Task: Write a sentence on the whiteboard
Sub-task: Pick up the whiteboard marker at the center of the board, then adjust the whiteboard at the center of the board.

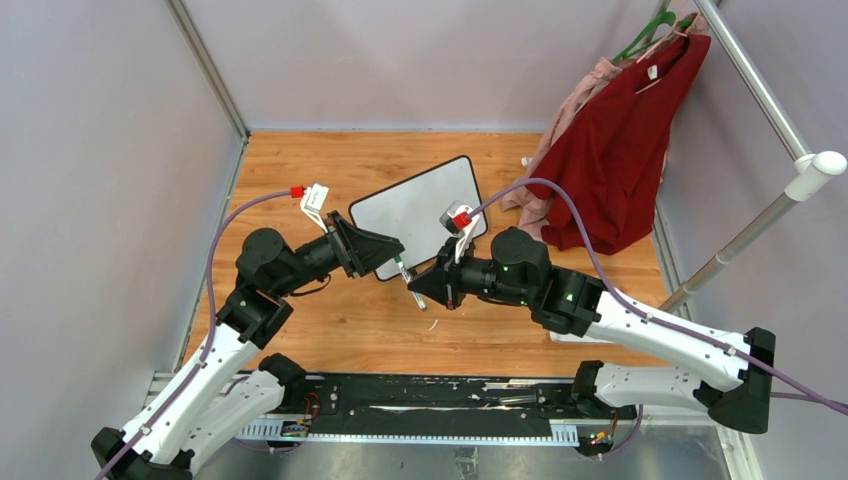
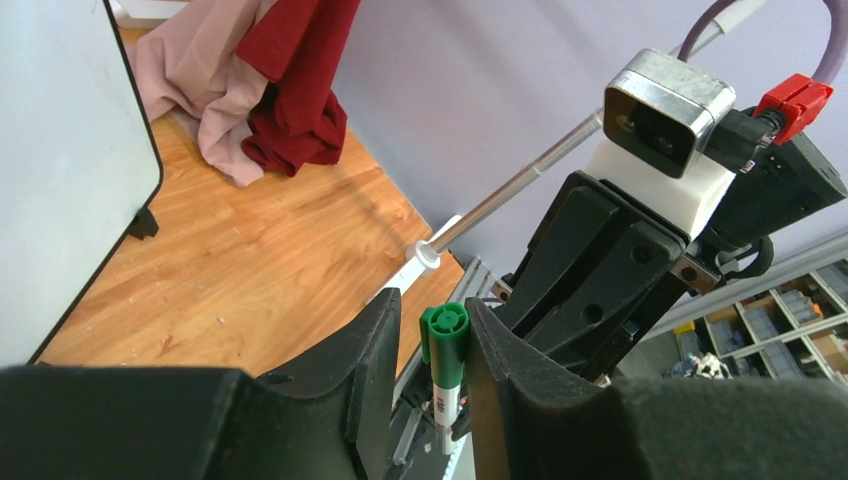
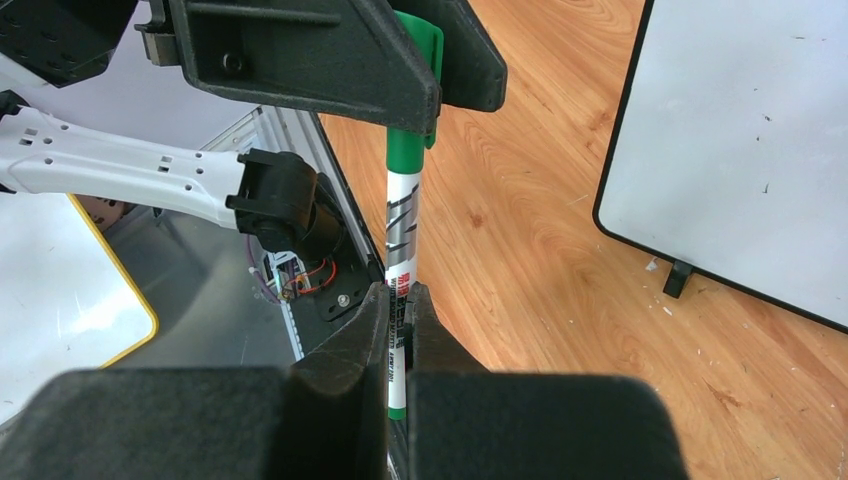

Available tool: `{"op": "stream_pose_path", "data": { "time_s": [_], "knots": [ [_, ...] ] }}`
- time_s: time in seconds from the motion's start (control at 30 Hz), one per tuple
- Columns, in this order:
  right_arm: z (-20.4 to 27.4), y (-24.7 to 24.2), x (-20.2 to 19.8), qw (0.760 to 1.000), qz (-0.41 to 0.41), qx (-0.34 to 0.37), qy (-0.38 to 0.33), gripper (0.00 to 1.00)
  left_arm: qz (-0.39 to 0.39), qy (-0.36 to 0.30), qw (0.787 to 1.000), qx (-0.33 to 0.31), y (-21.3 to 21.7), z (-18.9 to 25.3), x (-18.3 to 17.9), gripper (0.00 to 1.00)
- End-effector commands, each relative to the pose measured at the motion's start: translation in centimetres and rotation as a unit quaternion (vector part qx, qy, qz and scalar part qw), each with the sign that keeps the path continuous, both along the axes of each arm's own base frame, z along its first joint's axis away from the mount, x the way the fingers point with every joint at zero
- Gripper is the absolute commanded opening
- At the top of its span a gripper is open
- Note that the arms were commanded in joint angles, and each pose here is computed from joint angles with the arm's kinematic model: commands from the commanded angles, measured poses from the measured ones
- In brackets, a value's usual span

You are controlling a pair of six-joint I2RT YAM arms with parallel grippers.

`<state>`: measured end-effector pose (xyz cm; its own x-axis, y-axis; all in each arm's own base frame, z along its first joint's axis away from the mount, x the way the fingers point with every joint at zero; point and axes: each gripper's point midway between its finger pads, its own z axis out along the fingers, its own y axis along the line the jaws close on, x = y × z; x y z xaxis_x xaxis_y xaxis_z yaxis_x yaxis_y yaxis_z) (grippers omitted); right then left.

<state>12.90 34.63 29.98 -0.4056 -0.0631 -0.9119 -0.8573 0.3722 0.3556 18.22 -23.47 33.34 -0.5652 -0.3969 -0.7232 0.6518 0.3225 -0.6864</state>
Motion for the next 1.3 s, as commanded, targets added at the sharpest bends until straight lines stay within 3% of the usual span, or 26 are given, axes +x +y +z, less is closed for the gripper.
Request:
{"op": "stream_pose_path", "data": {
  "time_s": [0.0,0.1,0.2,0.3,0.57,0.7,0.77,0.8,0.9,0.97,1.07,1.27],
  "knots": [
    [2.4,0.3,-0.2,0.999,0.000,0.027,-0.018,0.00,-0.019,-0.020,1.000,-0.015,-0.2,1.2,-0.9,0.34],
    [2.4,0.4,-0.1,0.999,-0.003,0.027,-0.019,0.00,-0.023,-0.021,0.999,-0.017,-0.2,1.3,-1.2,0.36],
    [2.3,0.5,0.0,0.999,-0.005,0.027,-0.019,0.00,-0.026,-0.020,0.999,-0.017,-0.2,1.2,-1.3,0.48],
    [2.3,0.6,0.1,0.999,-0.007,0.028,-0.019,0.00,-0.026,-0.016,0.999,-0.016,-0.2,0.8,-1.3,0.49],
    [2.1,0.6,0.2,0.999,-0.010,0.026,-0.019,0.00,-0.027,-0.018,0.999,-0.017,-0.1,0.8,-1.6,0.28],
    [2.0,0.7,-0.1,1.000,-0.002,0.026,-0.015,0.00,-0.030,-0.019,0.999,-0.017,-0.1,0.8,-1.7,0.02],
    [1.9,0.7,-0.3,1.000,-0.001,0.026,-0.012,0.01,-0.029,-0.020,0.999,-0.017,-0.1,0.8,-1.7,0.00],
    [1.9,0.5,-0.2,1.000,-0.005,0.026,-0.010,0.09,-0.029,-0.020,0.999,-0.017,0.0,0.7,-1.7,0.00],
    [1.7,-0.1,0.2,0.999,-0.022,0.027,-0.012,0.52,-0.022,-0.027,0.999,-0.017,0.2,0.7,-1.7,0.00],
    [1.3,-1.3,1.0,0.998,-0.054,0.020,-0.020,0.66,-0.012,-0.032,0.999,-0.017,0.5,0.6,-1.7,0.00],
    [0.2,-4.2,3.1,0.991,-0.130,-0.001,-0.038,0.72,0.021,-0.046,0.999,0.014,1.4,0.1,-1.2,0.00],
    [-5.3,-9.9,7.7,0.956,-0.279,-0.080,-0.045,0.69,0.082,-0.078,0.989,0.094,3.7,-0.6,-0.5,0.00]
  ]
}}
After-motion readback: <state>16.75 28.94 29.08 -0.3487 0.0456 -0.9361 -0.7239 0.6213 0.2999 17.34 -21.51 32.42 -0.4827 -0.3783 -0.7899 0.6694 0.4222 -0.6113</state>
